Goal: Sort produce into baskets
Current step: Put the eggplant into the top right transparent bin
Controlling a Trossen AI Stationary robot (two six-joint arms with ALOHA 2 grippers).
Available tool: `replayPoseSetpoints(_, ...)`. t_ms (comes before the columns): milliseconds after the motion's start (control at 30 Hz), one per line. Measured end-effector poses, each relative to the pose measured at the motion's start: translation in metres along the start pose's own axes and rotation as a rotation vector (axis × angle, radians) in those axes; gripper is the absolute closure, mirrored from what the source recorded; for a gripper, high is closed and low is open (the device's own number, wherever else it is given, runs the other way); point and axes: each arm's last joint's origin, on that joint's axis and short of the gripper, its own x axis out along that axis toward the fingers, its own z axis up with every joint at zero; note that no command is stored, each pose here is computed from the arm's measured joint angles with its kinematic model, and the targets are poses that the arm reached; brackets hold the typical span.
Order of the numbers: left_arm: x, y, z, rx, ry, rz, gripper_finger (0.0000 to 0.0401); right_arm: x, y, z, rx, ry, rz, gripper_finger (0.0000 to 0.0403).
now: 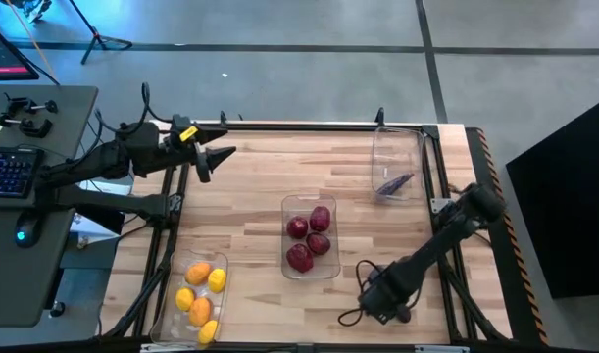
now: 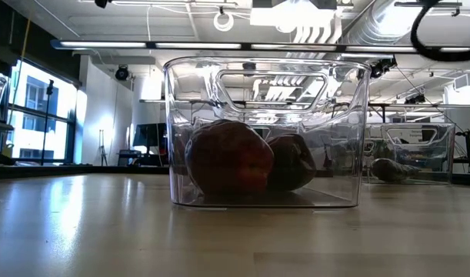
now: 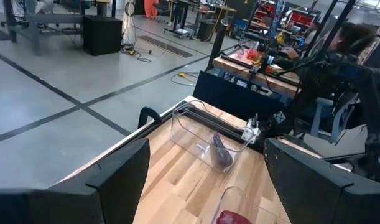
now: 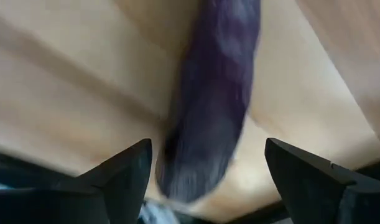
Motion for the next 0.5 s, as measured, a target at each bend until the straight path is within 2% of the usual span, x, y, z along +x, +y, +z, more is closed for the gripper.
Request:
replayPoseSetpoints(200, 0.0, 0.0, 0.0, -0.029, -0.003, 0.002, 0.0101, 0.022, 0.005, 0.008, -0.021, 0.003, -0.065, 0.0099)
replayPoseSetpoints(300, 0.0, 0.0, 0.001, -0.05, -0.009, 0.004, 0.0101, 0.025, 0.007, 0.007, -0.05, -0.011, -0.06, 0.0118)
replayPoseSetpoints(400, 0.0, 0.0, 0.001, -0.085, -0.01, 0.004, 0.0101, 0.023, 0.006, 0.004, -0.101, -0.041, -0.059, 0.0175)
replayPoseSetpoints(500, 0.0, 0.0, 0.001, -0.108, -0.014, 0.002, 0.0101, 0.016, -0.001, 0.001, -0.138, -0.06, -0.096, 0.0265)
